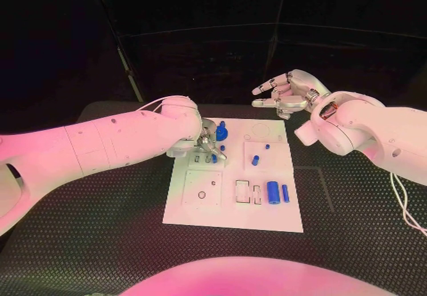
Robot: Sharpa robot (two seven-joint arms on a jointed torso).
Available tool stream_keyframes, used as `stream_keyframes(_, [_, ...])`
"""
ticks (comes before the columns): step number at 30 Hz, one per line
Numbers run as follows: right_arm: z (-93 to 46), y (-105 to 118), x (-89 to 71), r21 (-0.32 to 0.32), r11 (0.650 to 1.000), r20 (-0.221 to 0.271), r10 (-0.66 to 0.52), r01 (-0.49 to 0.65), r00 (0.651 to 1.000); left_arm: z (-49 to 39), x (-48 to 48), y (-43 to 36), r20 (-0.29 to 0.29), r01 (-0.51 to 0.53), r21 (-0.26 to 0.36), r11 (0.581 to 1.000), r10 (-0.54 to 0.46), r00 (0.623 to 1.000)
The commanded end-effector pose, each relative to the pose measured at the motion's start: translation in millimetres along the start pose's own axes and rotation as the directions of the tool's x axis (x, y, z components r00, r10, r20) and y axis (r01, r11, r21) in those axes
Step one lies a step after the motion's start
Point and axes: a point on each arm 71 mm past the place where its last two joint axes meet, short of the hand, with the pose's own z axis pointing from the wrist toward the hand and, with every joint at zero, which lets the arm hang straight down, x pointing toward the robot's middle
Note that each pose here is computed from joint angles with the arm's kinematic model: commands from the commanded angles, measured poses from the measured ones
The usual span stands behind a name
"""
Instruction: Assemble the parts on the task board
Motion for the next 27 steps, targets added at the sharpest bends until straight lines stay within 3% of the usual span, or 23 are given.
stream_keyframes(1, [0.7, 1.8, -0.5, -0.009, 1.0, 0.003, -0.004, 0.004, 1.0, -0.5, 0.4, -1.2, -0.013, -0.007, -0.004, 1.0, 0.007, 1.0])
stream_keyframes(27, [3.2, 0.0, -1.0, -0.005, 1.0, 0.005, -0.006, 0.006, 1.0, 0.3, 0.1, -4.1, -0.013, 0.023, 0.029, 0.999, -0.023, 1.0])
